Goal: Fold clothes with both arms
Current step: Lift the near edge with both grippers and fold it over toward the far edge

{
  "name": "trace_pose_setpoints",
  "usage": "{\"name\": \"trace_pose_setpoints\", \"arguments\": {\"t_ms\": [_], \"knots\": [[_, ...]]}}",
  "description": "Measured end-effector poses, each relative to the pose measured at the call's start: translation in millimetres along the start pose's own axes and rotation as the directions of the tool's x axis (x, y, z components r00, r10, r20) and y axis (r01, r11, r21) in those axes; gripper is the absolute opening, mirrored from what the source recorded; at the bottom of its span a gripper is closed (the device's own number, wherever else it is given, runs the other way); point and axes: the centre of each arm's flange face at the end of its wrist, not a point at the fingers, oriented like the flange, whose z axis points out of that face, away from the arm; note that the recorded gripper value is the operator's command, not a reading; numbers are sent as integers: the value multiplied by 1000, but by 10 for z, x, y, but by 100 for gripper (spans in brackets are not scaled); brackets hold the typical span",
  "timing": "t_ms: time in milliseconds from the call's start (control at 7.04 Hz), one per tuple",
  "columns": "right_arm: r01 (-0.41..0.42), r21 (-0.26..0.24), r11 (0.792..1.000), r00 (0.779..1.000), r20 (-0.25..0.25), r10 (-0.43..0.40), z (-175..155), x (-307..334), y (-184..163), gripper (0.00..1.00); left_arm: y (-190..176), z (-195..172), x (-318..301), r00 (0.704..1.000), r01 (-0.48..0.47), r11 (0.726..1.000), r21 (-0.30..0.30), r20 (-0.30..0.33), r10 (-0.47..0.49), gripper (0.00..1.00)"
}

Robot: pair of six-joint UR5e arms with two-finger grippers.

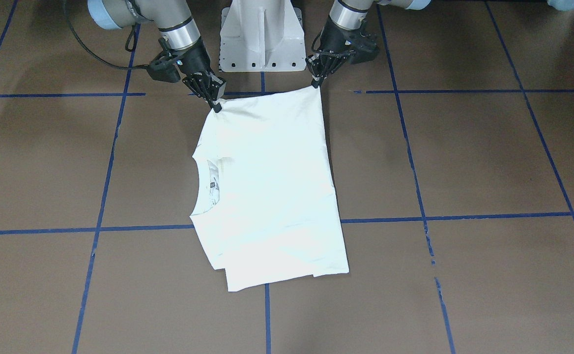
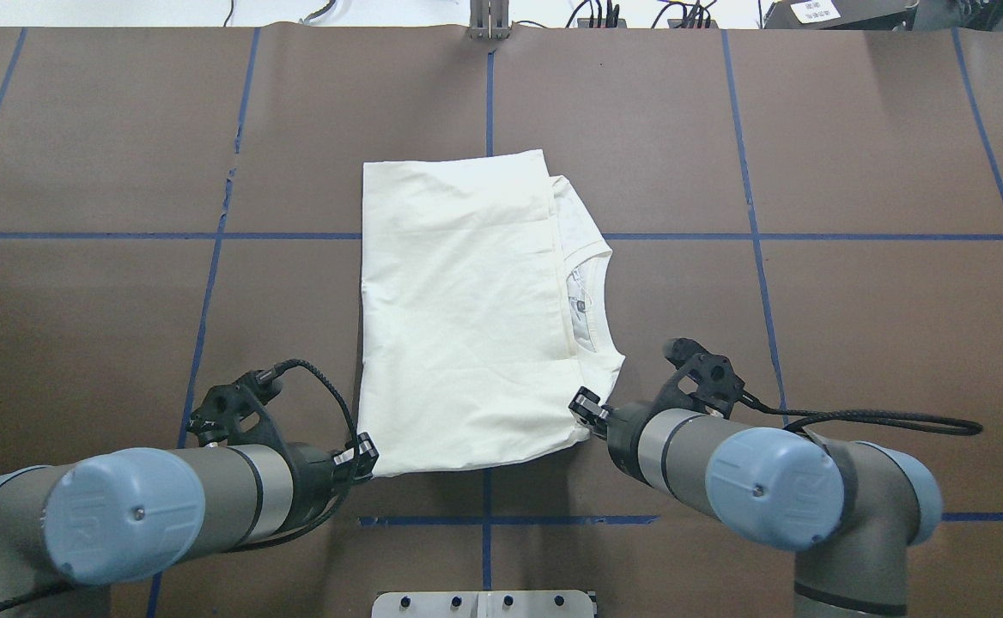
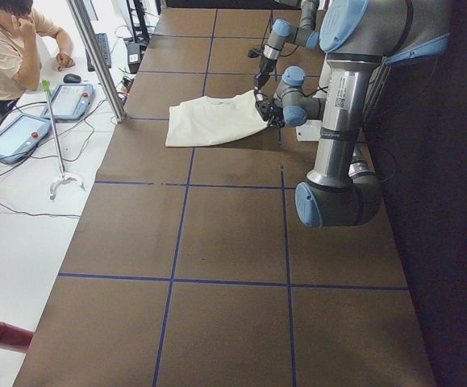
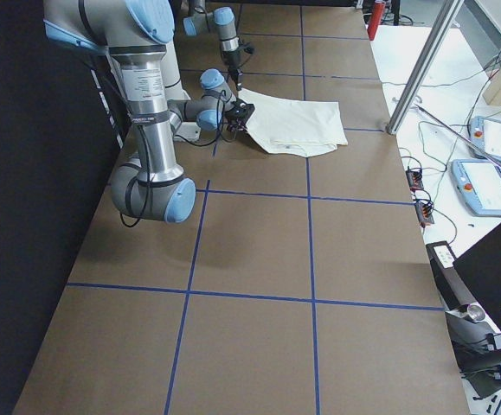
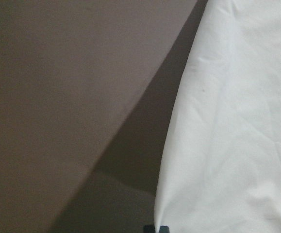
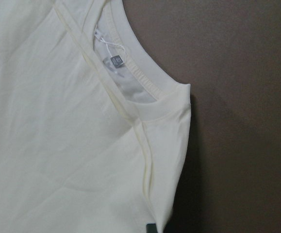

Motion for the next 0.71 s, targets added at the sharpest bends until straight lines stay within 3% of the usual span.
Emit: {"name": "trace_pose_setpoints", "arguments": {"t_ms": [284, 426, 710], "knots": [[-10, -50, 999, 999, 33, 12, -428, 66, 77, 0, 230, -216, 143, 999, 32, 999, -44, -24, -33, 0], [-14, -51, 999, 999, 45, 17, -489, 38, 52, 0, 175, -271, 296, 999, 33, 999, -25, -33, -34, 0], [-41, 9, 999, 997, 65, 41, -382, -165, -260, 0, -391, -401, 582, 998, -17, 996, 85, -66, 22, 0]]}}
